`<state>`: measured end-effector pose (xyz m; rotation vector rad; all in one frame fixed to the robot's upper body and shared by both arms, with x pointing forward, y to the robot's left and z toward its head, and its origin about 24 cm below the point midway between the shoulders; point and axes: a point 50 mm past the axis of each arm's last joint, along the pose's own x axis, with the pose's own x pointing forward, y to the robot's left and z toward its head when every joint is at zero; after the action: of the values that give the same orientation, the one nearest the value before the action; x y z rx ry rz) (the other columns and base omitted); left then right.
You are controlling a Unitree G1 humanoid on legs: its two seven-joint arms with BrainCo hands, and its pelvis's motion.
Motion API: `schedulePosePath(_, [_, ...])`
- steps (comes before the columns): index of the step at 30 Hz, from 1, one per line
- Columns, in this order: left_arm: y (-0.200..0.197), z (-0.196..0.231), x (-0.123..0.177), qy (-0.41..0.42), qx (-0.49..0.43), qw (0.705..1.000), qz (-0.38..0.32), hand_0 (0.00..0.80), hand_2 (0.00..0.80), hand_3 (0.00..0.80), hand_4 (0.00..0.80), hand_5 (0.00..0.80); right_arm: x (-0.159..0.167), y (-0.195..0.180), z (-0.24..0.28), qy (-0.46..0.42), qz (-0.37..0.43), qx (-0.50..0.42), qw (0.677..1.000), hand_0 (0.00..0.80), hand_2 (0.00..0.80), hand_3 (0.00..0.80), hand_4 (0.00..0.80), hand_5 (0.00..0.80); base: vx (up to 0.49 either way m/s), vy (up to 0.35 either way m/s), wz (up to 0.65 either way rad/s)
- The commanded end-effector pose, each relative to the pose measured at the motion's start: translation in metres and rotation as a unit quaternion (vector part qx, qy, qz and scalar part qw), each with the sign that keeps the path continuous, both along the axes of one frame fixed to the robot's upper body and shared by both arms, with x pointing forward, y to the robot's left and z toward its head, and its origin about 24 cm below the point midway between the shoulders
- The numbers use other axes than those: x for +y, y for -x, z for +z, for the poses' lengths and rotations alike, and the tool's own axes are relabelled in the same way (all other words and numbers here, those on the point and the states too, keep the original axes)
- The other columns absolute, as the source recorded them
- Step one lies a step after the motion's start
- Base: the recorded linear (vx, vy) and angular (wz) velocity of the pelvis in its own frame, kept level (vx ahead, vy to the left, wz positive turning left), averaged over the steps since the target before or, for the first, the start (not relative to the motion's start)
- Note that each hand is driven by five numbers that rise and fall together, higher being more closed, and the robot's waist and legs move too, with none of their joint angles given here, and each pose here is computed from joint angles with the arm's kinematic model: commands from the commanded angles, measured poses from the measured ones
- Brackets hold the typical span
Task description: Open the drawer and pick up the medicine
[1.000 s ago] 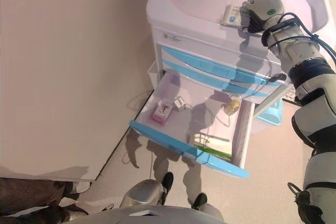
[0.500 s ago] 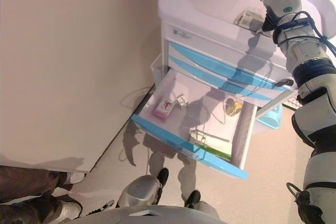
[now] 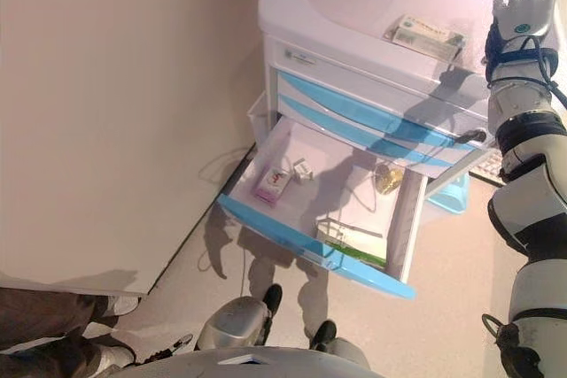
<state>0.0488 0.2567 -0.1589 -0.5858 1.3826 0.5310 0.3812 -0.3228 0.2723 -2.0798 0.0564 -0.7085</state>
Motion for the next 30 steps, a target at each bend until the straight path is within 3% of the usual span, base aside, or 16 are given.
schedulePosePath(1, [0.021, 0.001, 0.01, -0.015, 0.034, 0.999, -0.019, 0.0, 0.0, 0.0, 0.0, 0.0, 0.0, 0.01, 0.042, 0.029, 0.005, -0.09, 0.996, 0.0, 0.0, 0.0, 0.0, 0.0, 0.009, -0.002, -0.05])
schedulePosePath(7, [0.021, 0.002, 0.012, -0.017, 0.018, 0.999, -0.049, 0.0, 0.0, 0.0, 0.0, 0.0, 0.022, 0.015, 0.071, -0.046, 0.092, -0.16, 0.982, 0.0, 0.0, 0.0, 0.0, 0.0, -0.039, -0.015, -0.11])
schedulePosePath(13, [0.012, 0.002, 0.013, -0.056, -0.021, 0.988, -0.141, 0.0, 0.0, 0.0, 0.0, 0.0, 0.081, 0.038, 0.084, -0.113, 0.303, -0.137, 0.936, 0.0, 0.0, 0.0, 0.0, 0.0, -0.073, -0.015, -0.25])
schedulePosePath(15, [0.007, 0.003, 0.015, -0.066, -0.031, 0.984, -0.163, 0.0, 0.0, 0.0, 0.0, 0.0, 0.095, 0.052, 0.076, -0.148, 0.358, -0.088, 0.918, 0.0, 0.0, 0.0, 0.0, 0.0, -0.077, -0.03, -0.34])
schedulePosePath(21, [-0.027, 0.011, 0.023, -0.128, -0.057, 0.954, -0.267, 0.0, 0.0, 0.0, 0.0, 0.0, 0.125, 0.098, 0.014, -0.295, 0.485, 0.154, 0.809, 0.0, 0.0, 0.0, 0.0, 0.0, -0.089, -0.036, -0.43])
schedulePosePath(25, [-0.024, 0.013, 0.026, -0.184, -0.081, 0.903, -0.379, 0.0, 0.0, 0.0, 0.0, 0.0, 0.12, 0.111, -0.061, -0.385, 0.425, 0.364, 0.734, 0.0, 0.0, 0.0, 0.0, 0.0, -0.116, -0.05, -0.39])
schedulePosePath(30, [-0.048, 0.023, 0.023, -0.206, -0.13, 0.862, -0.445, 0.0, 0.0, 0.0, 0.0, 0.0, 0.117, 0.129, -0.109, -0.469, 0.379, 0.478, 0.638, 0.0, 0.0, 0.0, 0.0, 0.0, -0.098, -0.003, -0.3])
